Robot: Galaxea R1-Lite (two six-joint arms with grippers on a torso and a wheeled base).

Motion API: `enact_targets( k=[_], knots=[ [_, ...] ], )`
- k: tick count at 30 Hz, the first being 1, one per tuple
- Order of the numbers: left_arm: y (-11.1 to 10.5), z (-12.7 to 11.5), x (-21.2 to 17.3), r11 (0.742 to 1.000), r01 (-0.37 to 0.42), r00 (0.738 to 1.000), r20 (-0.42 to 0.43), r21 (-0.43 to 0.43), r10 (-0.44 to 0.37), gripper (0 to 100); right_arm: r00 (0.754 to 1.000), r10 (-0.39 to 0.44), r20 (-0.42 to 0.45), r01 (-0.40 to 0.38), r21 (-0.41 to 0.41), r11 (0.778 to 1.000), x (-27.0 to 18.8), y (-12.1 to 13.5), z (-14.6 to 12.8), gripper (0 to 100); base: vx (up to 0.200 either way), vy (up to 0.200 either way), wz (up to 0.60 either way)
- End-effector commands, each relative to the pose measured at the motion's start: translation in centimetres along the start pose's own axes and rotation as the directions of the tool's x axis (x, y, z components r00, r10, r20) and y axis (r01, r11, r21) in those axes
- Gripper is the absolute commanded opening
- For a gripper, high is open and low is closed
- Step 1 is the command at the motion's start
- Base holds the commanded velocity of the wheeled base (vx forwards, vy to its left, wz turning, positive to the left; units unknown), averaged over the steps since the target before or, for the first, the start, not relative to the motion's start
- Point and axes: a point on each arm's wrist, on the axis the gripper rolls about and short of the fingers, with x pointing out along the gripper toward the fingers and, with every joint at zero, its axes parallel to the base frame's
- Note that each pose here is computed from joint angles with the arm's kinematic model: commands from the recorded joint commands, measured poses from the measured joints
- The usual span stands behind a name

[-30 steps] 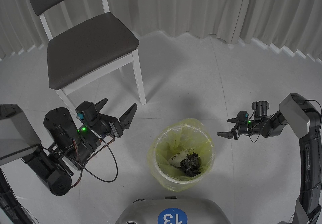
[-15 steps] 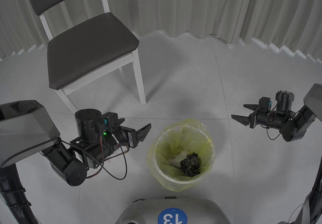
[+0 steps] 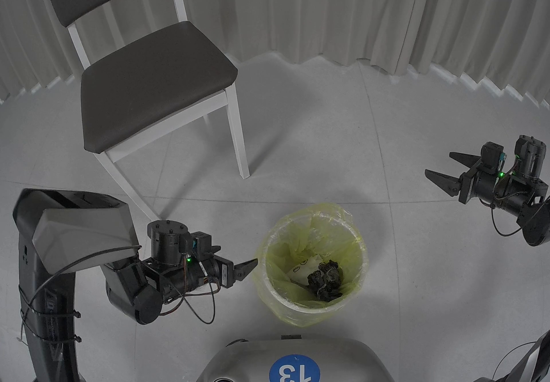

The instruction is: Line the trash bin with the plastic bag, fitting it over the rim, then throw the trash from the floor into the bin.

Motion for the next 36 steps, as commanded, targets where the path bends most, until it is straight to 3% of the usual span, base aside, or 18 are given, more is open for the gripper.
enact_targets(
  k=[1, 3, 11, 24, 36],
  knots=[
    [3.5, -3.2, -0.2, 0.996, 0.07, 0.994, -0.086, 0.055, -0.065, 100, 0.999, 0.002, 0.035, -0.001, -0.03, 1.0, -2.0, 1.4, 2.1, 100, 0.0, 0.0, 0.0],
    [5.0, -3.3, -0.7, 0.979, 0.161, 0.985, -0.087, 0.123, -0.151, 100, 0.999, 0.013, 0.031, -0.012, -0.029, 1.0, -2.0, 1.8, 2.2, 100, 0.0, 0.0, 0.0],
    [6.0, -4.1, 1.9, 0.96, 0.243, 0.966, -0.123, 0.141, -0.227, 100, 0.999, 0.034, 0.018, -0.034, -0.024, 0.999, -1.7, 2.3, 1.8, 100, 0.0, 0.0, 0.0],
    [3.9, -5.2, 5.0, 0.927, 0.327, 0.941, -0.148, 0.182, -0.303, 100, 0.999, 0.036, 0.011, -0.036, -0.02, 0.999, -1.9, 2.5, 1.5, 100, 0.0, 0.0, 0.0],
    [2.8, -3.8, 7.4, 0.908, 0.37, 0.926, -0.158, 0.198, -0.343, 100, 0.999, 0.038, 0.011, -0.038, -0.022, 0.999, -1.8, 2.5, 1.5, 100, 0.0, 0.0, 0.0]
  ],
)
